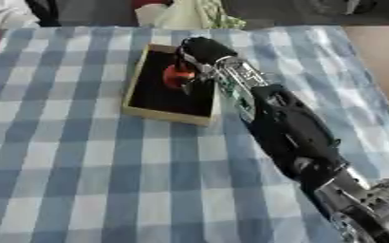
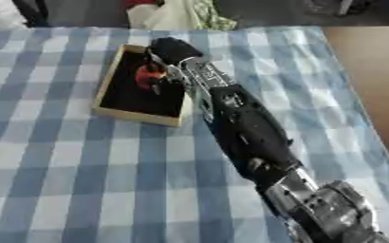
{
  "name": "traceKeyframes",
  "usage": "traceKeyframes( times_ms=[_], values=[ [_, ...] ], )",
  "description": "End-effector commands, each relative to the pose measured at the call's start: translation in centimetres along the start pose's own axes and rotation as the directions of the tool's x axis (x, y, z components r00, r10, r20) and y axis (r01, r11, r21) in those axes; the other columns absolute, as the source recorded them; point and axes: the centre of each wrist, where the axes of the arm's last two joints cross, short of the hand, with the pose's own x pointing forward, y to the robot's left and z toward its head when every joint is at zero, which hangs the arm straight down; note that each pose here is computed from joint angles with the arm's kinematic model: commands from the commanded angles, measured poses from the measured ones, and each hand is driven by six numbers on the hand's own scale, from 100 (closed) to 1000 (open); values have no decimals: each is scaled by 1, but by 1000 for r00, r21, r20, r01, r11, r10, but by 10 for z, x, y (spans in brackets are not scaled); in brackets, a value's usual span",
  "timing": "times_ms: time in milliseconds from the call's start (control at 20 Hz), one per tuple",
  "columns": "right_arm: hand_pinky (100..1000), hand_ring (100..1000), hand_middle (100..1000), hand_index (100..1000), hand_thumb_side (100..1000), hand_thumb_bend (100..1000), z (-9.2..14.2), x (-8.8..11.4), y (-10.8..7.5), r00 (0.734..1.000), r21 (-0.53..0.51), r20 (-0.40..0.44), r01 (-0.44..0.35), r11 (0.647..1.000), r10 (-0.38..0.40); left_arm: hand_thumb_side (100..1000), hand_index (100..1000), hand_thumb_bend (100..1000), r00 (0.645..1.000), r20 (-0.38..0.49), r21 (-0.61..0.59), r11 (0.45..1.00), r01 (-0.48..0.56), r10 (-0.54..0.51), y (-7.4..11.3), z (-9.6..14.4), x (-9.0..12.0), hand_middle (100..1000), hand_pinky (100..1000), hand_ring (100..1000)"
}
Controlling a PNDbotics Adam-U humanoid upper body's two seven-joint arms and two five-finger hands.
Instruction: Pick up objects on the table and place them in the box.
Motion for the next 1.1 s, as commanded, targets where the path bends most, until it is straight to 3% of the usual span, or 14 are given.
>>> traceKeyframes(
  times_ms=[50,250,450,1100],
  values=[
    [567,601,476,673,100,238,0,-2,-14,999,-23,-8,-40,999,40,658,818,540,1000,26,-4,1000,0,0,1,-5,5,700,736,750],
    [645,683,549,767,100,362,2,-3,-29,995,-36,-39,-91,995,90,659,818,539,1000,24,-6,1000,3,-3,2,-4,5,700,736,750],
    [658,698,571,779,100,399,8,-4,-52,989,-68,-62,-136,988,132,660,818,538,1000,21,-13,1000,10,-10,3,-4,4,700,737,750],
    [641,663,534,759,100,325,52,-14,-128,987,-254,-47,-161,954,154,660,818,538,999,13,-20,999,31,-30,7,-2,3,702,738,751]
  ],
)
